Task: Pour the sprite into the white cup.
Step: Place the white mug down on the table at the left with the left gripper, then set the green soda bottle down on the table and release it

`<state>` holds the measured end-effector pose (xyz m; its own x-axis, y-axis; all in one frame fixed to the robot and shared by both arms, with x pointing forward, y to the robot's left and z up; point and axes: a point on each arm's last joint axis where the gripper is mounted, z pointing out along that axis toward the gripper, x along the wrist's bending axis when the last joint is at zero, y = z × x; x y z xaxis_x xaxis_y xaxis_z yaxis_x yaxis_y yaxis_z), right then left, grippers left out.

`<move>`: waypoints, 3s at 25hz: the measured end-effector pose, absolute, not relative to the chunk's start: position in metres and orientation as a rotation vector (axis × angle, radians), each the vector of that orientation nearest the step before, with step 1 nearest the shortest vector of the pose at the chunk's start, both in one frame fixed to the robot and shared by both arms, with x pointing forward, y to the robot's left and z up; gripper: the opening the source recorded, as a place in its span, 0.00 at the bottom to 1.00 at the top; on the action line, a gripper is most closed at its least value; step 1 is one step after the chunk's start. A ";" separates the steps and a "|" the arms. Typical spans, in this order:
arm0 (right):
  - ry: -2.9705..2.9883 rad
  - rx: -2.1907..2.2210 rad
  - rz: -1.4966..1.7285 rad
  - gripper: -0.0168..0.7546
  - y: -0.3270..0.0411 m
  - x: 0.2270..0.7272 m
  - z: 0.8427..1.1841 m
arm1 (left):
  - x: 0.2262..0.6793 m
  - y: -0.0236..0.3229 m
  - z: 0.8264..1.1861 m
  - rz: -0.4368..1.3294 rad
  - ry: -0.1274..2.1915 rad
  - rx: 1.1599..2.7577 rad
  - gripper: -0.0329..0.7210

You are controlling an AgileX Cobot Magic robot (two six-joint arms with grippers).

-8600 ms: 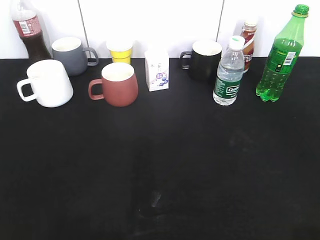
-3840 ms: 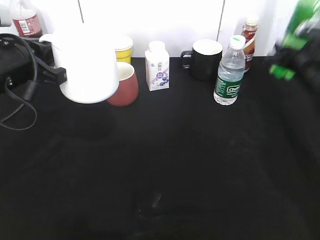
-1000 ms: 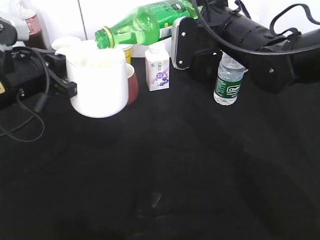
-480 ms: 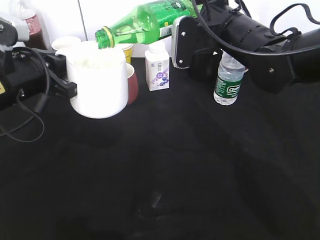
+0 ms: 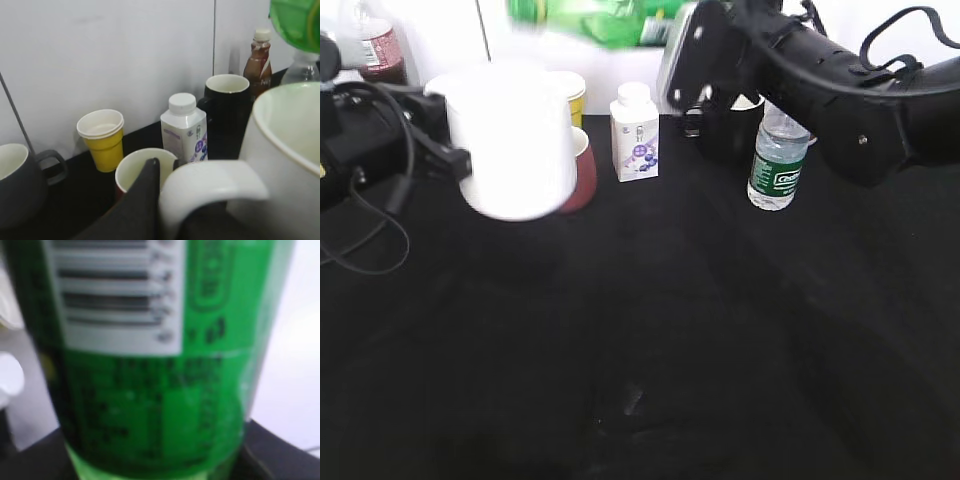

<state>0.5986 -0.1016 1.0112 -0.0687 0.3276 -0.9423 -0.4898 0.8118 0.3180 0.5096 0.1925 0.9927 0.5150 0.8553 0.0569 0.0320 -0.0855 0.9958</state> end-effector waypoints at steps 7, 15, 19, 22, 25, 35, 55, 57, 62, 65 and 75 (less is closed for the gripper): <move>1.554 0.507 1.264 0.51 -0.103 0.600 1.009 | 0.520 0.218 0.996 0.896 0.954 1.385 0.12; 1.565 0.779 1.451 0.51 -0.104 0.600 1.004 | 0.555 0.317 0.952 1.134 1.199 1.171 0.12; 1.559 0.808 1.474 0.51 -0.104 0.600 1.004 | 0.601 0.322 0.887 1.074 1.309 1.236 0.12; 1.558 0.810 1.476 0.51 -0.104 0.600 1.004 | 0.629 0.325 0.856 1.065 1.323 1.247 0.12; 1.557 0.812 1.476 0.51 -0.104 0.600 1.004 | 0.653 0.327 0.840 1.072 1.289 1.245 0.12; 1.539 0.806 1.488 0.51 -0.104 0.600 1.006 | 0.659 0.326 0.829 1.063 1.256 1.223 0.38; 1.213 1.249 1.198 0.51 -0.254 0.580 1.036 | 0.519 0.302 0.970 1.056 1.052 1.231 0.42; 1.193 1.335 1.088 0.51 -0.289 0.575 1.018 | 0.519 0.299 0.967 1.007 1.057 1.265 0.42; 1.228 1.249 1.008 0.51 -0.303 0.601 0.943 | 0.518 0.295 0.967 0.985 1.032 1.298 0.41; 1.250 1.209 1.043 0.51 -0.298 0.622 0.884 | 0.517 0.293 0.963 0.959 1.032 1.351 0.40; 1.248 1.288 1.088 0.55 -0.296 0.675 0.827 | 0.517 0.292 0.962 0.951 1.023 1.367 0.40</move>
<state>0.6748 -0.2960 0.8268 0.0633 0.9974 -0.0355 0.1006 0.0290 0.9945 0.5169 0.2920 0.9620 0.2982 0.9543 -0.0178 0.0514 0.0026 0.9987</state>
